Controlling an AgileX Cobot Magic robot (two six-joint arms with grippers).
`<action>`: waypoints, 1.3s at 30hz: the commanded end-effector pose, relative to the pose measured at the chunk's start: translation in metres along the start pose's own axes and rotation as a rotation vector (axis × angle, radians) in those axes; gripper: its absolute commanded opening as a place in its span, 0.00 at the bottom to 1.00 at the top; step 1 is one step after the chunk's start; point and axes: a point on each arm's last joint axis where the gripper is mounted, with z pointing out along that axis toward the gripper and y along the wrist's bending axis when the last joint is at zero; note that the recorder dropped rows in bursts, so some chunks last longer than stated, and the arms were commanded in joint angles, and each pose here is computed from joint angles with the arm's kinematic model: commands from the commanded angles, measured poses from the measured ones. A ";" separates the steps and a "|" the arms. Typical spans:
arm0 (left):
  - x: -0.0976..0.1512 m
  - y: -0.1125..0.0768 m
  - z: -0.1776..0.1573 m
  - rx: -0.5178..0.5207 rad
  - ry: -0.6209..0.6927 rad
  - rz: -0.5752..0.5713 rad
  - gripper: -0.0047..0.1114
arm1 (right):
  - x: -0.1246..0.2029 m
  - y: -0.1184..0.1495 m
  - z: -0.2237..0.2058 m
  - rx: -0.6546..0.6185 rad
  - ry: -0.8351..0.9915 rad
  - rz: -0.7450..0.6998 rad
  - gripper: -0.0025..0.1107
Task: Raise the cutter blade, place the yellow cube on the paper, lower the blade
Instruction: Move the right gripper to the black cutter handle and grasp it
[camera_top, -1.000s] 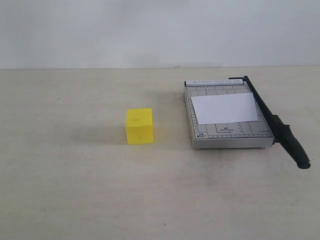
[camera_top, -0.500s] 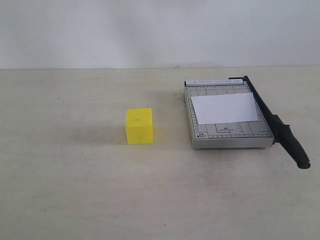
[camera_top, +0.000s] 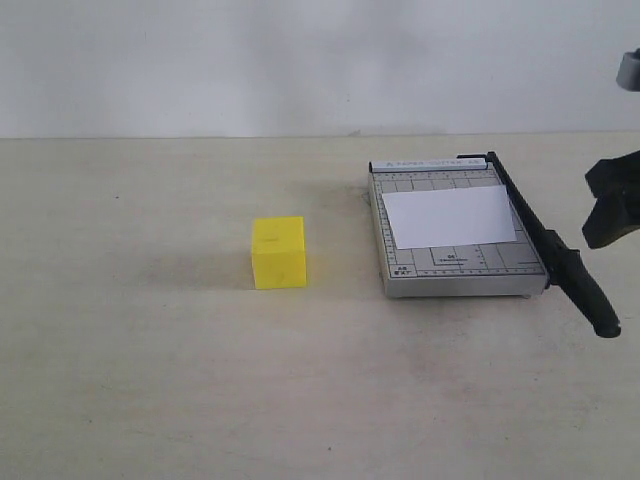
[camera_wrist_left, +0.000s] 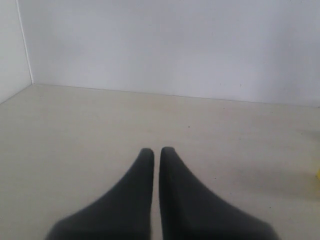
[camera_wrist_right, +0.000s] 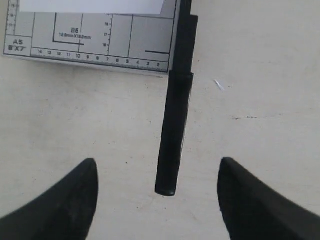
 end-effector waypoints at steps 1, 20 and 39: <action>0.001 0.000 0.000 0.002 0.000 0.000 0.08 | -0.004 0.002 0.014 -0.002 0.031 -0.066 0.59; 0.001 0.000 0.000 0.002 0.000 0.000 0.08 | -0.013 0.004 0.053 0.085 0.084 -0.165 0.59; 0.001 0.000 0.000 0.002 -0.002 0.000 0.08 | -0.013 -0.002 0.098 0.045 0.164 -0.064 0.59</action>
